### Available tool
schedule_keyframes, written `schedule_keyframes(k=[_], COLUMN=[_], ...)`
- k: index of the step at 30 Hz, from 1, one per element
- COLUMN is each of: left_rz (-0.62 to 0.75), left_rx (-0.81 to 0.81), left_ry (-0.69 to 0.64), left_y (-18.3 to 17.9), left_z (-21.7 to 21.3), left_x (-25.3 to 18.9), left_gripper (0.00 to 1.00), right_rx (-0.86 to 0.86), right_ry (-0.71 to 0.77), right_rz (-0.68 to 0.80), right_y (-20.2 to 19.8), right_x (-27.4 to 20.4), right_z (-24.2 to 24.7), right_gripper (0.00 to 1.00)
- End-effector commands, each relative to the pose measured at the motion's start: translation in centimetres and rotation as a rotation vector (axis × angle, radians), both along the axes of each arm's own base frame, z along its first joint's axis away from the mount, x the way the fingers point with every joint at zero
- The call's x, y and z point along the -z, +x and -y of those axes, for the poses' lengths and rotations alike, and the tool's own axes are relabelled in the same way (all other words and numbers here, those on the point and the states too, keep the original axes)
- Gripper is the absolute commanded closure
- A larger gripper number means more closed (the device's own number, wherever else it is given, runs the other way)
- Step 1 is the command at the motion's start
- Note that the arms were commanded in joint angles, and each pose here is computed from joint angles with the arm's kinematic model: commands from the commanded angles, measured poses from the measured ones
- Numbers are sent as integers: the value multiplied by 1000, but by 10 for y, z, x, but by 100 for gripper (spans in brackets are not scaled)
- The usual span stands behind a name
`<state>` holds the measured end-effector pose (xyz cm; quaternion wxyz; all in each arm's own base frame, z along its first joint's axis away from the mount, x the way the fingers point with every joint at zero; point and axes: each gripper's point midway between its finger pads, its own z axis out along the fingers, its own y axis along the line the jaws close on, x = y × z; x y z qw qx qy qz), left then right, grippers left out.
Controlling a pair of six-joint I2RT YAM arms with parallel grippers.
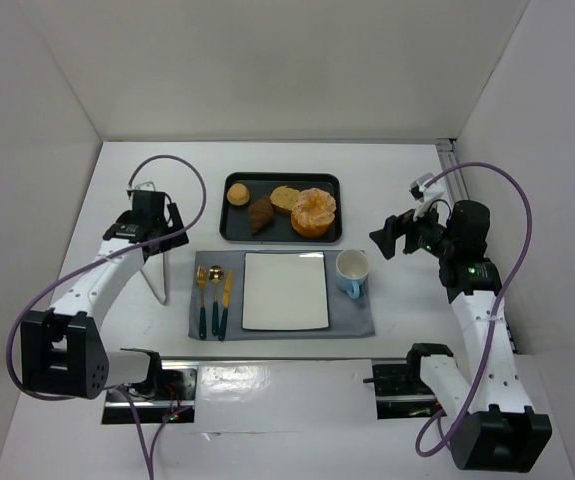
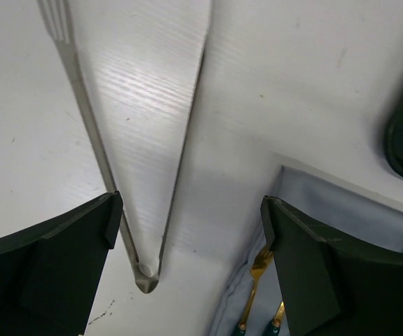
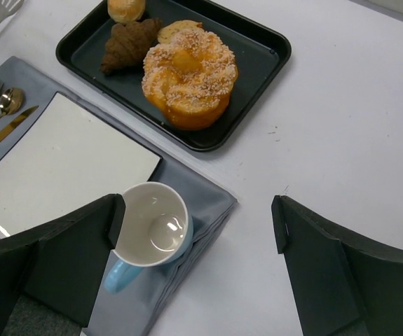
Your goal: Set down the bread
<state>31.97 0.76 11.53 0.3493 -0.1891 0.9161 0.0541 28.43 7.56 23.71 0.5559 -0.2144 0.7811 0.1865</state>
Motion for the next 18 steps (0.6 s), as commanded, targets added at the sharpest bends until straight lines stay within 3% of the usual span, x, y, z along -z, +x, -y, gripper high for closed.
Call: schedule_keyframes(k=[1,9,18], left_rz=[-3,-75,-200], left_rx=[-129,-230,-177], left_ry=[20,-35,-68], left_y=[-2,-14,-23], left_z=[-23,-41,-36], left_x=[-2,24,57], left_gripper=[0,1,1], right_rx=[-22,-31,-40], right_ry=[-1,1,4], right_rz=[64,77,86], right_y=[-3,-6,-8], right_x=[-19,-23,-25], right_z=[-4,-6,-7], right_gripper=[1,1,1])
